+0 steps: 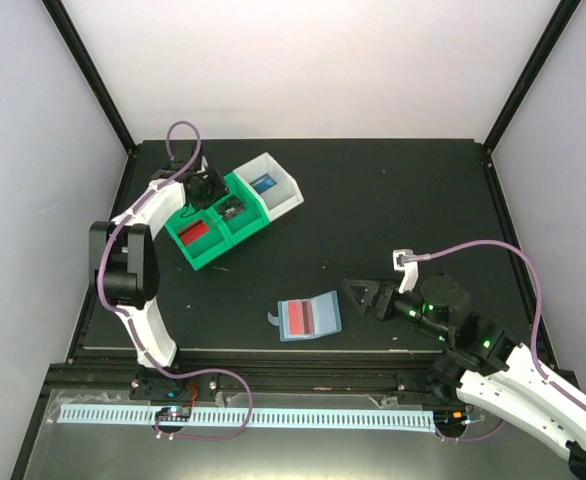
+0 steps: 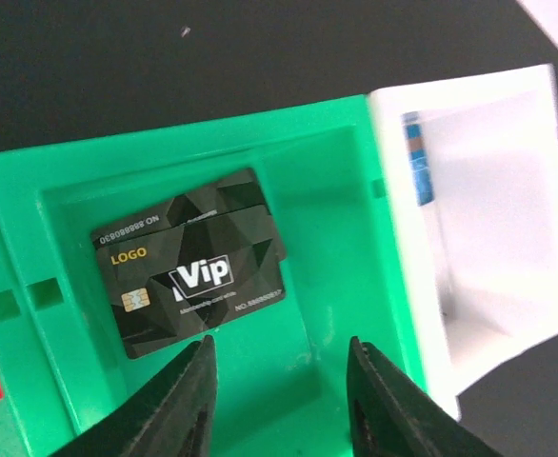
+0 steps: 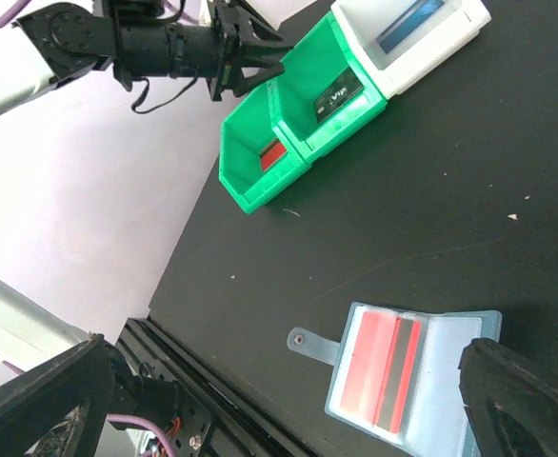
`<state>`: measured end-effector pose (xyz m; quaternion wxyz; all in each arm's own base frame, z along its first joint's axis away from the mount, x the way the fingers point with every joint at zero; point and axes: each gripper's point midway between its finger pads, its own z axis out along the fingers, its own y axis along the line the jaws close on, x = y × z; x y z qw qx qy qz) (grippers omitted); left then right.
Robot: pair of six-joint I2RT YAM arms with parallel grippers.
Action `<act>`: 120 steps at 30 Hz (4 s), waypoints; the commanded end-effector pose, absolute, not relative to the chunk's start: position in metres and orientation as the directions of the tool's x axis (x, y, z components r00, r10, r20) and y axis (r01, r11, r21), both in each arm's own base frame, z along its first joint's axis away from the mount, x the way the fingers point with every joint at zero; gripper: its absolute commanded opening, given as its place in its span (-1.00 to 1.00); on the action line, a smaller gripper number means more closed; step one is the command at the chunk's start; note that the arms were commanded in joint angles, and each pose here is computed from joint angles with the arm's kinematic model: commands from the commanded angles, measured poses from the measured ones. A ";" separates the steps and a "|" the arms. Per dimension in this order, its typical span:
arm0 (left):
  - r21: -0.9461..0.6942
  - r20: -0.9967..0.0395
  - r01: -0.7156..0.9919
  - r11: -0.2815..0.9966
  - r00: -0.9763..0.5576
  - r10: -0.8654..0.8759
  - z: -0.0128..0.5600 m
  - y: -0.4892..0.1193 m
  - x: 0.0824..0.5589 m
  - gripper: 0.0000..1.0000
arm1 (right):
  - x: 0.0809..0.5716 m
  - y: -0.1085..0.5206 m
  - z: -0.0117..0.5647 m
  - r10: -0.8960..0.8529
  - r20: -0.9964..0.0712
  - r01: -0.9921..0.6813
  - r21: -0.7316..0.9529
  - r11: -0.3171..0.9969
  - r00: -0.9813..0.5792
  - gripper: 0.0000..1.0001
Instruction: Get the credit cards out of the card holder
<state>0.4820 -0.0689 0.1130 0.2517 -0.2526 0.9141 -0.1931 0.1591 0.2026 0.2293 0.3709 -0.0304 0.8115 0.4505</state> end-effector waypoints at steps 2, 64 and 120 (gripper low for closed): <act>-0.507 -0.466 -0.283 0.814 -0.705 -0.535 0.171 -0.065 0.483 -0.08 | 0.154 0.204 0.229 0.259 -0.634 -0.405 0.705 0.582 -0.729 1.00; -0.847 -0.372 0.238 0.476 -0.904 -0.211 0.132 -0.197 0.155 0.49 | 0.162 0.309 0.076 -0.129 -0.432 -0.357 0.504 0.786 -0.893 -0.11; -0.883 -0.244 0.160 0.441 -0.960 -0.140 0.090 -0.258 0.168 0.33 | 0.140 0.306 0.011 0.009 -0.291 -0.197 0.670 0.716 -0.957 -0.88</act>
